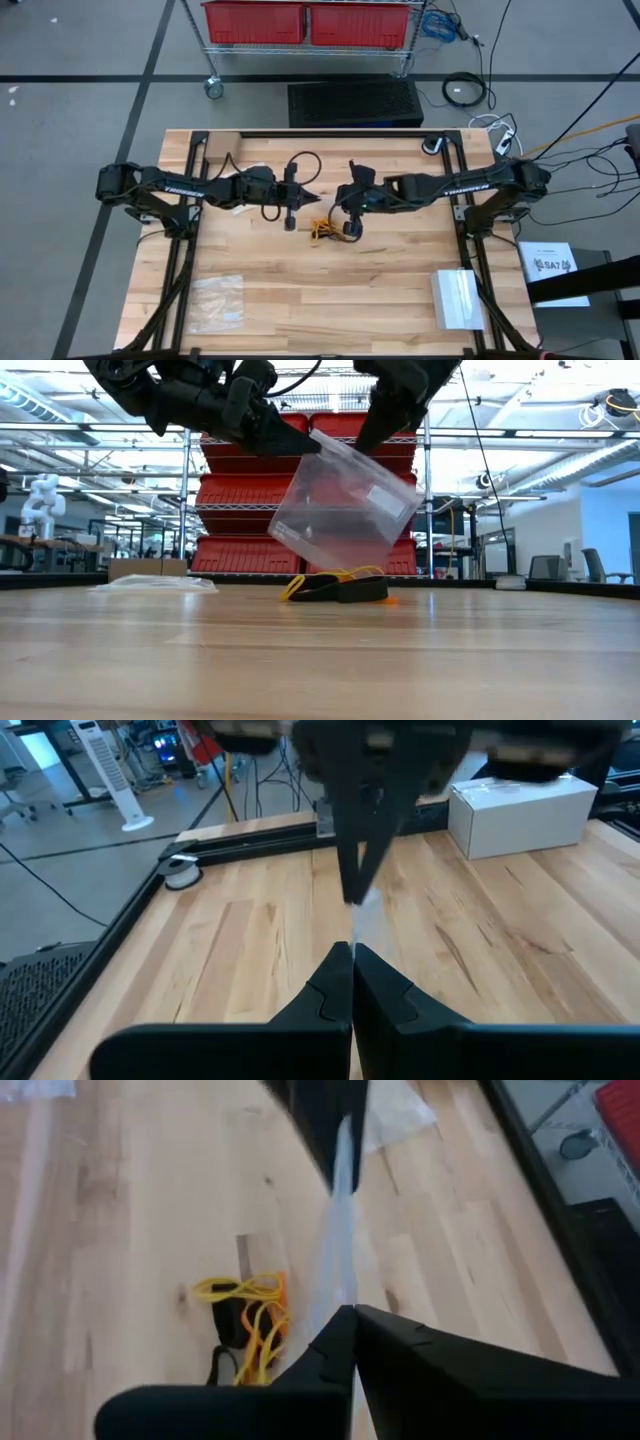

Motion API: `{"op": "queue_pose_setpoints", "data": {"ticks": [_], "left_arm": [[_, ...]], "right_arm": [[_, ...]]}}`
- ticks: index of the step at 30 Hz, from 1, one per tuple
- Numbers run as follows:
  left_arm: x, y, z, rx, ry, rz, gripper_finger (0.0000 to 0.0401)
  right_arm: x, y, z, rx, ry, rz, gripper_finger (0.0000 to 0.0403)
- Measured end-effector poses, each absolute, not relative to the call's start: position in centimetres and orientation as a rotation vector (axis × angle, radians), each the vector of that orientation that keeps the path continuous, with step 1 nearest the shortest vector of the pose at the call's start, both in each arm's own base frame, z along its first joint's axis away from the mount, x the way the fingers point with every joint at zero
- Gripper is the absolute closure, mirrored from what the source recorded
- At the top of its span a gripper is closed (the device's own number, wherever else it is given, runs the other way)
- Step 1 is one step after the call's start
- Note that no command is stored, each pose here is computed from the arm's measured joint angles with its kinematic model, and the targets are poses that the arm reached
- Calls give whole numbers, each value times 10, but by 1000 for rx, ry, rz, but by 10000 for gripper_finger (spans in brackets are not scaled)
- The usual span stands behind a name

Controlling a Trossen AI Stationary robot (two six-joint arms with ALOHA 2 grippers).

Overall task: Sort rubber bands
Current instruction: Open the transparent zip bag

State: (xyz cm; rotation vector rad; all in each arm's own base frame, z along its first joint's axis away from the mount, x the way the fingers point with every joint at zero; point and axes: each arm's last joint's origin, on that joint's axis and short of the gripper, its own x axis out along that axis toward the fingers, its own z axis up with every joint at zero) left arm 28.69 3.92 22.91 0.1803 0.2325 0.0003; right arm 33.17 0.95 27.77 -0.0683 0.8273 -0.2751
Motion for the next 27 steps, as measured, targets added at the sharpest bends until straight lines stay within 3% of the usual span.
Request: {"op": "queue_pose_setpoints", "data": {"ticks": [7,27], "left_arm": [[287,40,229,158,234,22,401],[287,40,229,134,238,33,401]], "right_arm": [[341,12,261,-49,865,-285,403],[335,19,275,2,799,-339,403]]}}
